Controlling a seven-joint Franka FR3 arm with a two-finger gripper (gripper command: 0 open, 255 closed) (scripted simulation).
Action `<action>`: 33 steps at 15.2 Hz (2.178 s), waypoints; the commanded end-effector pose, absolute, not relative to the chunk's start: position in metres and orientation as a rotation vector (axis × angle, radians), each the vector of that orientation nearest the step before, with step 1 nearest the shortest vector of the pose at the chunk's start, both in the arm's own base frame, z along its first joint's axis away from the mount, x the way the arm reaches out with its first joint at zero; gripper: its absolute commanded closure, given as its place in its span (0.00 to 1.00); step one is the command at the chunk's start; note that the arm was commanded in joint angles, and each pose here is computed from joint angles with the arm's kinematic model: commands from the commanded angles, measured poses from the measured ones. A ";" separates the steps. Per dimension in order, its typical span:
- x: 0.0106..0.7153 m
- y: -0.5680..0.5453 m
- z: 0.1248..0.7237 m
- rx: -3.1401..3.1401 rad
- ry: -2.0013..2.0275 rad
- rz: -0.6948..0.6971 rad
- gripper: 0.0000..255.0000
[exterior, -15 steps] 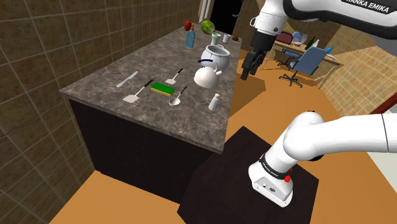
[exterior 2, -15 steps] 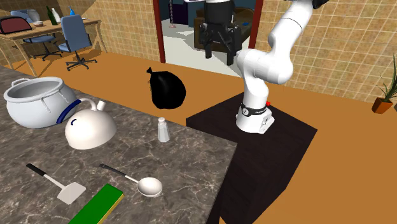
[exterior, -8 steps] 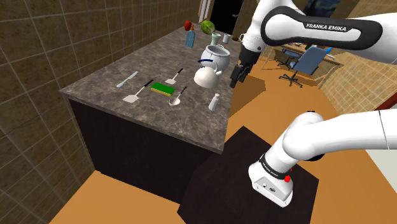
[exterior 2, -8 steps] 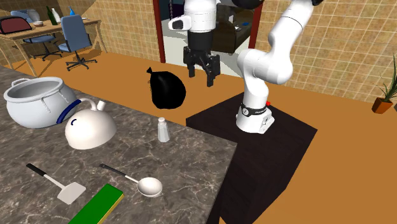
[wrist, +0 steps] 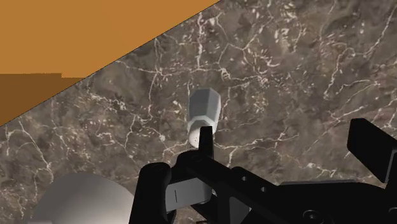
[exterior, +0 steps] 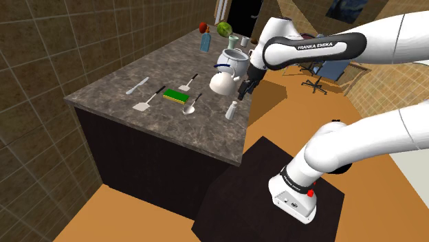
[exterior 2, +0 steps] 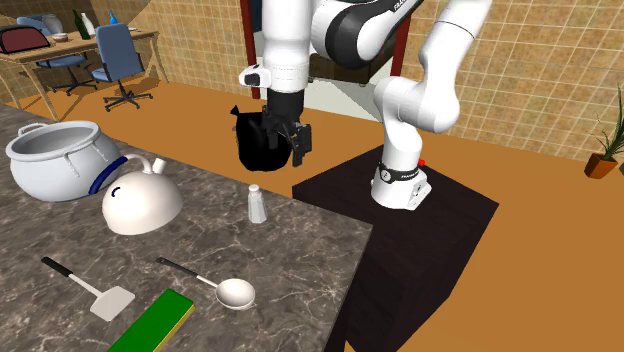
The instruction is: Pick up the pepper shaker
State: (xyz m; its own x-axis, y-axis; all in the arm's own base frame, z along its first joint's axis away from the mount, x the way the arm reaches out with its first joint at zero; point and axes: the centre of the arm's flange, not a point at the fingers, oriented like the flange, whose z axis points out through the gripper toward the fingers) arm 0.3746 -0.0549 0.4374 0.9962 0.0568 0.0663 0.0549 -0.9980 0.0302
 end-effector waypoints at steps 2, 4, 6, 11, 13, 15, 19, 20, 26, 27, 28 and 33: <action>0.393 -0.072 0.411 3.091 0.089 0.152 0.00; 0.406 -0.083 0.393 3.079 0.089 0.179 0.00; 0.419 -0.094 0.376 3.067 0.090 0.206 0.00; 0.433 -0.105 0.347 3.054 0.090 0.234 0.00; 0.433 -0.105 0.336 3.054 0.090 0.234 0.00; 0.433 -0.105 0.326 3.054 0.090 0.234 0.00; 0.433 -0.105 0.317 3.054 0.090 0.234 1.00; 0.433 -0.105 0.317 3.054 0.090 0.234 1.00; 0.433 -0.105 0.317 3.054 0.090 0.234 1.00; 0.433 -0.105 0.317 3.054 0.090 0.234 1.00; 0.433 -0.105 0.317 3.054 0.090 0.234 1.00; 0.433 -0.105 0.344 3.054 0.090 0.234 1.00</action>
State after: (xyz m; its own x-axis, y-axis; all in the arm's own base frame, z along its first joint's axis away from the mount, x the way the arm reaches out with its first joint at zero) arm 0.4331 -0.1047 0.3399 0.9865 0.0647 0.1505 0.0528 -0.9952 0.0819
